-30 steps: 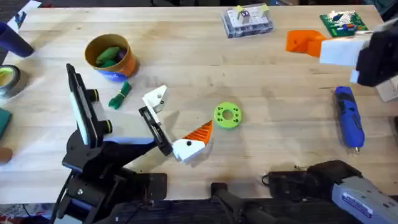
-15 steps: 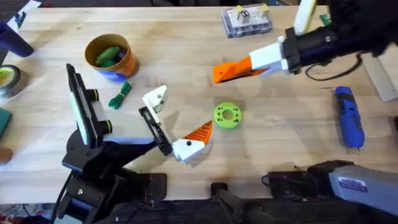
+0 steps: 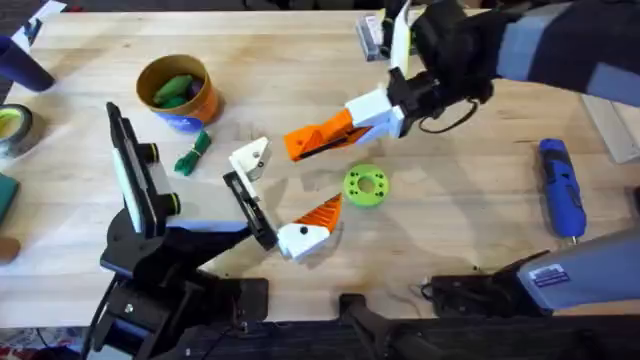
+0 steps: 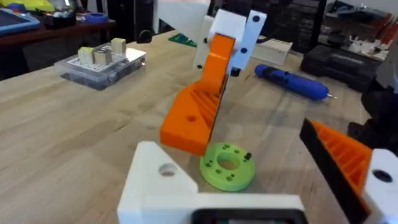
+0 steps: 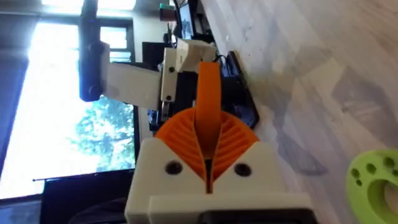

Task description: Pick up the gripper from the table and insert it into the empty holder that is missing its gripper. Then pick up a screw, insert it into the mounting hole, and use the screwdriver to tighten it. Finally, clean up the table by picking up the vegetable and placing it into the bucket.

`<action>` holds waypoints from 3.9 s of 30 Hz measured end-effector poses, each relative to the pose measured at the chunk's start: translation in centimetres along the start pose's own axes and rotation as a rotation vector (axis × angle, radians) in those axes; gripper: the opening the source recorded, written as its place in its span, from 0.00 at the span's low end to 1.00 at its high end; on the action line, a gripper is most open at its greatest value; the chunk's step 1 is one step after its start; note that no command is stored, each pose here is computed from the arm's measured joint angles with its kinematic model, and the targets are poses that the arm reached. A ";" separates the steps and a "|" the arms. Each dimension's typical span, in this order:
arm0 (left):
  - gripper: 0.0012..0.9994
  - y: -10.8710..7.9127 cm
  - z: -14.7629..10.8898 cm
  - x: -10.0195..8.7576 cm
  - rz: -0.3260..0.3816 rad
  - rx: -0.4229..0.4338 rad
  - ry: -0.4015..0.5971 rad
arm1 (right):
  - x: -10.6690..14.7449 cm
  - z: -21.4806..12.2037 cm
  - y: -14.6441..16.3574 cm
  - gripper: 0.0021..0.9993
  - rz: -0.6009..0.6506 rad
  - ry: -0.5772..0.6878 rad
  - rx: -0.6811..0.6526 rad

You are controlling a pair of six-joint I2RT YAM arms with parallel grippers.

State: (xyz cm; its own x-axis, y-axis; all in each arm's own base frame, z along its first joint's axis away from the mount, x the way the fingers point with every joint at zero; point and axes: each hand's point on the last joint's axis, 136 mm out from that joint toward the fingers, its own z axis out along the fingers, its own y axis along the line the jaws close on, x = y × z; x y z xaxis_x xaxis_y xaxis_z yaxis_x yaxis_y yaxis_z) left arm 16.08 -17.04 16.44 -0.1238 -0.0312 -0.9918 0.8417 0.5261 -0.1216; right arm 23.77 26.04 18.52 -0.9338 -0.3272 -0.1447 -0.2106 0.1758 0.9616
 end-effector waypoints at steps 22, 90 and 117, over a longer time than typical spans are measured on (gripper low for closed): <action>0.99 0.8 0.0 -0.1 -0.001 -0.045 -0.005 | -0.5 3.3 1.0 0.01 -0.037 0.070 -0.101; 0.99 3.4 -0.4 -0.4 0.000 -0.190 -0.020 | -1.4 8.6 2.2 0.01 0.058 0.222 -0.230; 0.99 2.8 -0.3 -0.2 -0.048 -0.152 -0.015 | -4.0 6.7 -1.0 0.01 0.186 0.078 -0.104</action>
State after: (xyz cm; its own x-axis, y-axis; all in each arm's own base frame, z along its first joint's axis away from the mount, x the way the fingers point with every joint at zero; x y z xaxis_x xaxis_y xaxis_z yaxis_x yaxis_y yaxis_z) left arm 18.28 -15.30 16.31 -0.1525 -0.0715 -0.9857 0.7453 0.6466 -0.1622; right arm 25.73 33.38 16.62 -0.9276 -0.3699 0.0524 -0.0018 0.1446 0.9895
